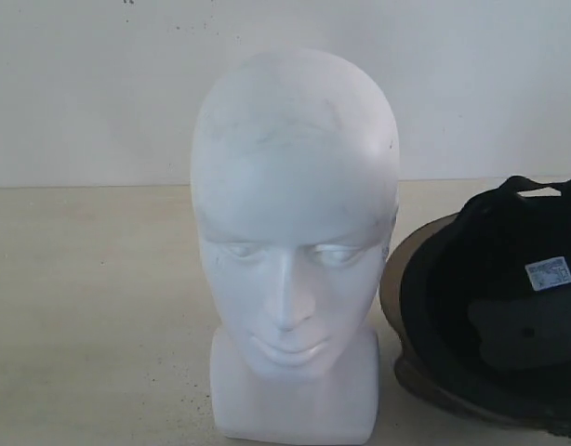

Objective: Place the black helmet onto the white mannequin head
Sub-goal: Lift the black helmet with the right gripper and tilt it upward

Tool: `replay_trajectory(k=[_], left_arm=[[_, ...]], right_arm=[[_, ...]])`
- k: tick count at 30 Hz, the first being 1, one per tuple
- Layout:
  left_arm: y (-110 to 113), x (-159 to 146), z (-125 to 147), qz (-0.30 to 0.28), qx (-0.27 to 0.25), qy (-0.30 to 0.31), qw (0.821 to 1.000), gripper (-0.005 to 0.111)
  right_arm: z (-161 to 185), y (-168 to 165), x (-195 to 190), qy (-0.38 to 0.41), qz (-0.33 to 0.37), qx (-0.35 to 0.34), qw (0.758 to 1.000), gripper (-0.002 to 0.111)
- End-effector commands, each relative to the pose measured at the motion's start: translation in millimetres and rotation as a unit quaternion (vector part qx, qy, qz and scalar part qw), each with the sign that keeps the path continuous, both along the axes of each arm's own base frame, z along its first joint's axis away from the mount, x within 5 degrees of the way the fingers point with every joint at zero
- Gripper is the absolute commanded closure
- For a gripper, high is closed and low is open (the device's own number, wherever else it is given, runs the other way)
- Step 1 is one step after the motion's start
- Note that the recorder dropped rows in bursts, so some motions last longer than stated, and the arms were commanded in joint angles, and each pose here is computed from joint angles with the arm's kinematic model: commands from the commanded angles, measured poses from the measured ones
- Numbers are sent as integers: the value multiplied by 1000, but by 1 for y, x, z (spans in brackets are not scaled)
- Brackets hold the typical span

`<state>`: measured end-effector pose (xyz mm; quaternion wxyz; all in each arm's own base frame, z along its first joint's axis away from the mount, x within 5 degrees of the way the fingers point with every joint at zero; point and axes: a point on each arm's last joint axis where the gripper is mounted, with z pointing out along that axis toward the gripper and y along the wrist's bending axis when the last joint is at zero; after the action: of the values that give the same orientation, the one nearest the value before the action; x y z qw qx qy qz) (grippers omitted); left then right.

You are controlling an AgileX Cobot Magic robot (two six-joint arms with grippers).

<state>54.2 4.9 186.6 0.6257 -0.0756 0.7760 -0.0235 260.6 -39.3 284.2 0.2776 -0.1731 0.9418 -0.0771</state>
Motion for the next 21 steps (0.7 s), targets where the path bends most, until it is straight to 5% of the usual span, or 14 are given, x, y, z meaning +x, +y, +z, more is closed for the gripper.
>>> replay_trajectory(k=[1, 10, 21], left_arm=[[0, 0, -1, 1, 0, -1, 1000, 102], [0, 0, -1, 1, 0, -1, 1000, 102], [0, 0, -1, 1, 0, -1, 1000, 102]], right_arm=[[13, 8, -9, -1, 28, -30, 999, 109], [31, 23, -25, 10, 149, -207, 967, 109], [35, 57, -34, 10, 292, -247, 924, 109]])
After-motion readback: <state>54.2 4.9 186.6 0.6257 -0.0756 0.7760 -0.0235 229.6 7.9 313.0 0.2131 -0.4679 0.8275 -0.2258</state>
